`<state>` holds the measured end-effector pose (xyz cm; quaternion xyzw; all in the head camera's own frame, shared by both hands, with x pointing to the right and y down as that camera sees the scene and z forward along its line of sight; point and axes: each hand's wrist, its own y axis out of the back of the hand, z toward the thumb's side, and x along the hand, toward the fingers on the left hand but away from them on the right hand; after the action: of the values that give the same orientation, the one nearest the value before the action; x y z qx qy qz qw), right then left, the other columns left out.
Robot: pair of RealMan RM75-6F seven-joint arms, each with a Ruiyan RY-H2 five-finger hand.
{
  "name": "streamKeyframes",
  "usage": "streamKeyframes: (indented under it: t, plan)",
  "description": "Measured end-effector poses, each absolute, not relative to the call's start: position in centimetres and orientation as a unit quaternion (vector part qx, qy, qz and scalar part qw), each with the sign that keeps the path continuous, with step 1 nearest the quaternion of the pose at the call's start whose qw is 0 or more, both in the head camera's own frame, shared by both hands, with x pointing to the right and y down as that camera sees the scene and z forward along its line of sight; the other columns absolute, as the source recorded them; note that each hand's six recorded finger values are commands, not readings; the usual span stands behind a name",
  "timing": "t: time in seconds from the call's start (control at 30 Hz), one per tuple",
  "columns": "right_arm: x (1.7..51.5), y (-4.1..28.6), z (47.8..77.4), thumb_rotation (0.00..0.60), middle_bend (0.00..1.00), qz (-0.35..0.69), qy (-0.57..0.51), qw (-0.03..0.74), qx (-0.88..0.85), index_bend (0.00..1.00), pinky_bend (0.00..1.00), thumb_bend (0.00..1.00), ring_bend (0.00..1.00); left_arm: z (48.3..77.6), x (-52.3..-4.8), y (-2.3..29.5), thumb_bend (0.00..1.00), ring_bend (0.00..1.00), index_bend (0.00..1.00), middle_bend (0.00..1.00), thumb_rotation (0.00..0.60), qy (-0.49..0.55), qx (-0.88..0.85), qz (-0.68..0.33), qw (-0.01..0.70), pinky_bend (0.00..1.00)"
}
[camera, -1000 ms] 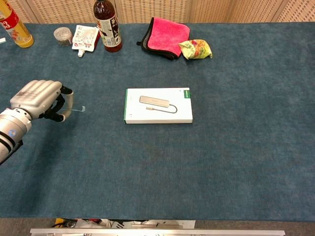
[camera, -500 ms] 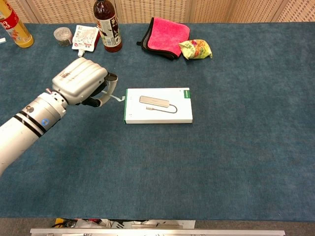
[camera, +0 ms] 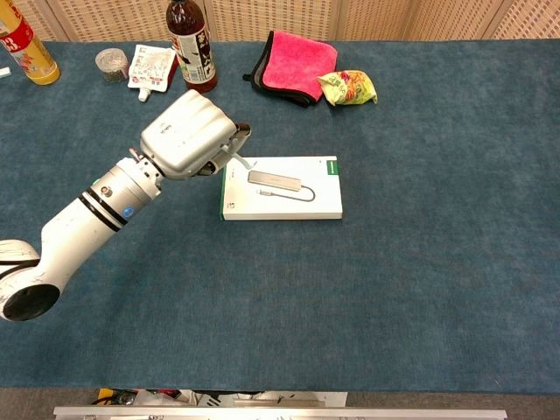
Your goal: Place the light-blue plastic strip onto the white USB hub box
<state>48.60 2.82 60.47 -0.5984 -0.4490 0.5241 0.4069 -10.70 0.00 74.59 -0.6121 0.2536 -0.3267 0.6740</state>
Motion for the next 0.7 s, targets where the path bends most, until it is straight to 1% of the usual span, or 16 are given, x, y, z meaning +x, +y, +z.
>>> streamKeyframes:
  t: [0.3,0.7]
  plan:
    - [49.1,3.3,60.4,0.394,0.44,0.529,-0.455,0.4,-0.595,0.34,0.26,0.47,0.3,76.3,-8.8,1.1,0.45,0.93,0.62,0.87,0.6,0.174,-0.56,-0.291,0.756,1.0]
    - [49.7,3.6,60.2,0.396,0.44,0.529,-0.462,0.394,-0.593,0.34,0.26,0.47,0.3,77.2,-7.4,1.5,0.44,0.93,0.61,0.87,0.6,0.134,-0.529,-0.279,0.79,1.0]
